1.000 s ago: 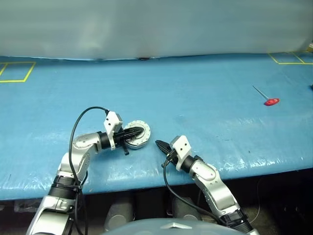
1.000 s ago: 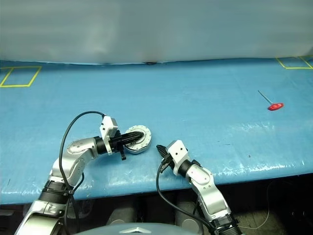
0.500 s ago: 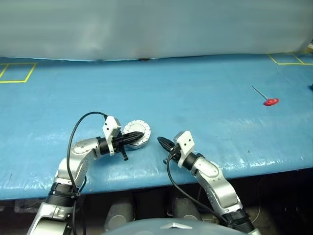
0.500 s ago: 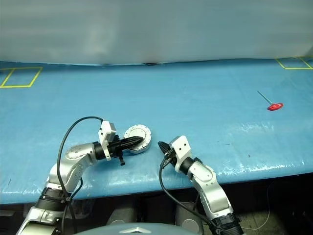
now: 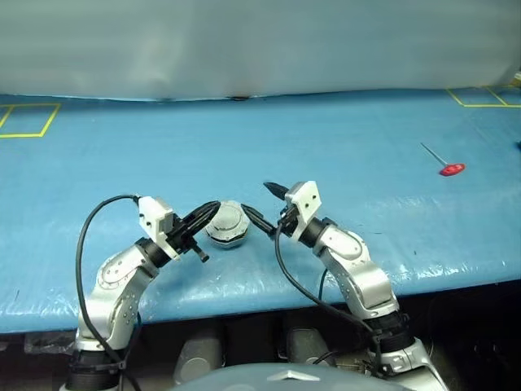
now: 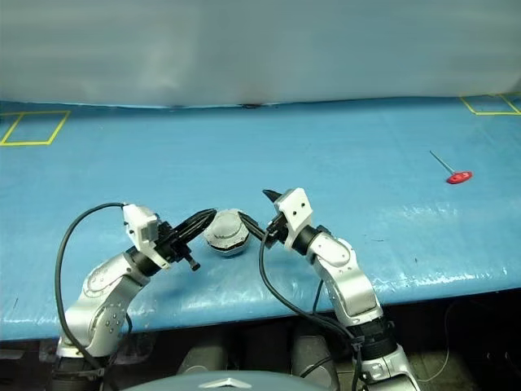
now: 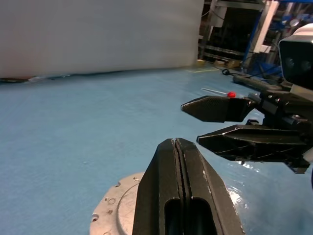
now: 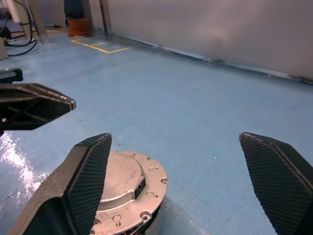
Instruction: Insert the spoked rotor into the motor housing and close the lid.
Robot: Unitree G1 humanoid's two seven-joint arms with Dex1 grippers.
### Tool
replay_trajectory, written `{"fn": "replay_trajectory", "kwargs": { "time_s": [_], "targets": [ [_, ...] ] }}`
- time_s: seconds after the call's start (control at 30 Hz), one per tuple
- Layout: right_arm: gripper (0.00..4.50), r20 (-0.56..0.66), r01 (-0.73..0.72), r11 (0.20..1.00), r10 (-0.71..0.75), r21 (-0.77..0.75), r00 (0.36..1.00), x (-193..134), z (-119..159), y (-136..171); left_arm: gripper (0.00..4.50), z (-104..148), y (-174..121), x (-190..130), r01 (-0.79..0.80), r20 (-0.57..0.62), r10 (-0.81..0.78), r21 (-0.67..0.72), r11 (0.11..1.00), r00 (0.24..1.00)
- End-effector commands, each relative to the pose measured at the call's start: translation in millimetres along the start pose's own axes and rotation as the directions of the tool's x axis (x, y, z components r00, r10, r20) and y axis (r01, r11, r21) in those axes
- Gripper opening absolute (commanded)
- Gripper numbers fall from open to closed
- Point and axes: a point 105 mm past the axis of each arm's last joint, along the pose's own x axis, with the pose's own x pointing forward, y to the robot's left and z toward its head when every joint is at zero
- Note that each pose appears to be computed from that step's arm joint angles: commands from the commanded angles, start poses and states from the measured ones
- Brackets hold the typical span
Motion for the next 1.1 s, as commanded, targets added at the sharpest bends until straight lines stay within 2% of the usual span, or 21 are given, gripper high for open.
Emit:
{"fn": "replay_trajectory", "kwargs": {
  "time_s": [0.03,0.17,0.3,0.47,0.6,0.83,1.07,1.1],
  "targets": [
    [4.49,0.018,-0.071,0.997,0.071,-0.01,0.997,10.4,8.8,9.1,0.0,6.5,-5.7,-6.7,-0.04,0.038,0.037,0.102,0.994,0.999],
    [4.49,-0.038,-0.187,0.982,0.186,-0.019,0.982,22.7,5.9,25.6,0.0,-1.6,-1.1,-22.6,-0.176,0.051,0.173,0.063,0.982,0.984],
    [4.49,-0.096,-0.282,0.959,0.278,-0.035,0.956,32.0,3.2,42.9,0.0,-10.1,1.3,-38.1,-0.272,0.041,0.269,0.091,0.958,0.962],
    [4.49,-0.175,-0.344,0.938,0.332,-0.044,0.927,37.4,-4.8,50.2,0.0,-22.4,-5.6,-45.0,-0.261,0.0,0.262,0.102,0.96,0.965],
    [4.49,-0.225,-0.343,0.937,0.322,-0.063,0.92,41.3,-10.9,43.0,0.0,-30.8,-10.2,-45.3,-0.235,-0.032,0.24,0.115,0.965,0.97],
    [4.49,-0.286,-0.303,0.951,0.274,-0.06,0.918,42.1,-21.0,23.6,0.0,-32.9,-14.5,-40.8,-0.219,-0.023,0.222,0.088,0.972,0.975],
    [4.49,-0.324,-0.322,0.947,0.299,-0.016,0.897,37.8,-34.2,29.8,0.0,-33.9,-16.6,-39.1,-0.214,-0.023,0.216,0.078,0.974,0.976],
    [4.31,-0.326,-0.322,0.947,0.3,-0.013,0.897,37.6,-35.2,31.1,0.0,-33.9,-16.6,-39.0,-0.215,-0.023,0.217,0.078,0.974,0.976]
  ]
}}
